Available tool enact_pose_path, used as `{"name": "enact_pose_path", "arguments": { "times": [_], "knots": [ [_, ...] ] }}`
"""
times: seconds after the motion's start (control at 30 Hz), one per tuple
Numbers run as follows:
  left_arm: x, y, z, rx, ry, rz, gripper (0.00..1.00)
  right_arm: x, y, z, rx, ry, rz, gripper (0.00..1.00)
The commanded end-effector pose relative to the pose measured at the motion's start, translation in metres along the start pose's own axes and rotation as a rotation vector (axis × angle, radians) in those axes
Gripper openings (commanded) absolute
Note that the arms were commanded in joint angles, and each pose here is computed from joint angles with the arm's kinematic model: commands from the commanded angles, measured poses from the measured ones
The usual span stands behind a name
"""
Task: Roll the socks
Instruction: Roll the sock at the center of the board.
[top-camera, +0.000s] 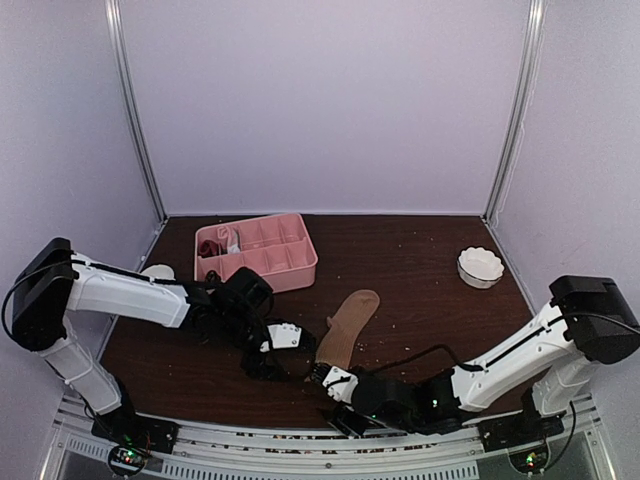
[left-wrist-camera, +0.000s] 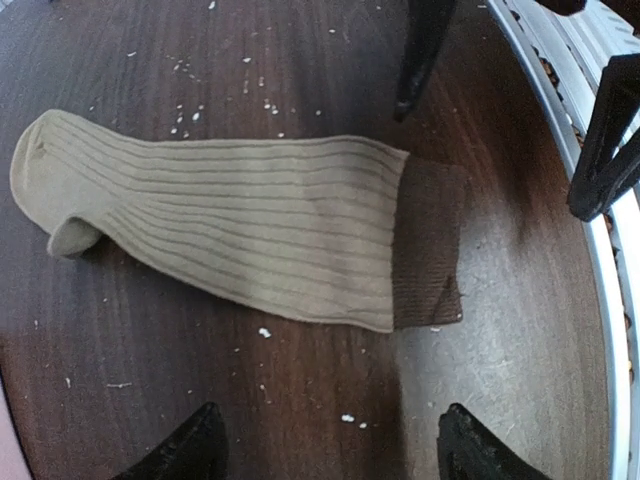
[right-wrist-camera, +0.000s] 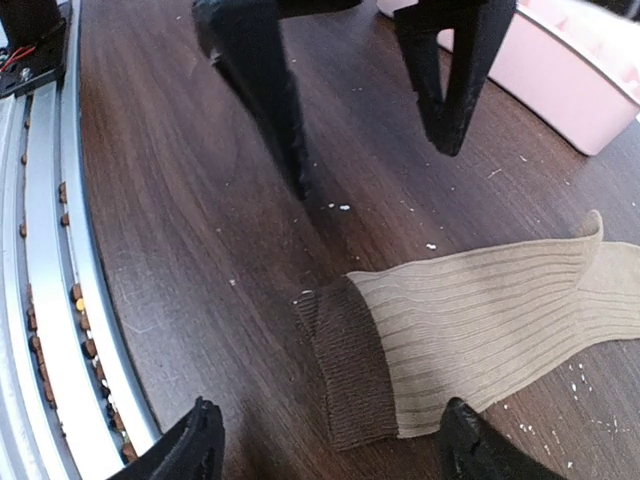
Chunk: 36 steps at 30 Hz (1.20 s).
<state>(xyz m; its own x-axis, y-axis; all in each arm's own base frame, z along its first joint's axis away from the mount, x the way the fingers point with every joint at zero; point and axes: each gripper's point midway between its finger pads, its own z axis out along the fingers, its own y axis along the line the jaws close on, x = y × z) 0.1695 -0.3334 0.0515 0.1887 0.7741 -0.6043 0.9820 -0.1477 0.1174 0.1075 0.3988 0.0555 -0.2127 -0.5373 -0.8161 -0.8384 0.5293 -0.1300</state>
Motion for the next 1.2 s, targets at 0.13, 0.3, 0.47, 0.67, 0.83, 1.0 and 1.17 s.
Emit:
{"name": "enact_pose_path", "arguments": {
  "times": [0.13,0.3,0.47,0.67,0.83,1.0,1.17],
  "knots": [
    [-0.003,0.011,-0.019,0.058,-0.083,-0.122,0.77,0.023,0.010,0.014,-0.089,0.080,-0.071,0.63],
    [-0.003,0.016,-0.028,0.043,-0.097,-0.127,0.78,0.037,0.010,0.022,-0.095,0.119,-0.060,0.55],
    [0.001,0.012,-0.028,0.054,-0.082,-0.130,0.78,0.040,0.003,0.028,-0.084,0.129,-0.026,0.44],
    [-0.001,0.008,-0.034,0.061,-0.087,-0.107,0.78,0.059,-0.009,0.029,-0.093,0.178,0.045,0.25],
    [-0.003,0.001,-0.033,0.087,-0.097,-0.069,0.79,0.064,-0.006,0.030,-0.136,0.205,0.075,0.17],
    [-0.004,-0.014,-0.014,0.093,-0.062,0.022,0.77,0.067,-0.001,0.035,-0.199,0.236,0.173,0.00],
    [-0.007,-0.022,0.006,0.047,-0.022,0.128,0.73,0.053,-0.005,0.039,-0.299,0.242,0.410,0.00]
  ]
}}
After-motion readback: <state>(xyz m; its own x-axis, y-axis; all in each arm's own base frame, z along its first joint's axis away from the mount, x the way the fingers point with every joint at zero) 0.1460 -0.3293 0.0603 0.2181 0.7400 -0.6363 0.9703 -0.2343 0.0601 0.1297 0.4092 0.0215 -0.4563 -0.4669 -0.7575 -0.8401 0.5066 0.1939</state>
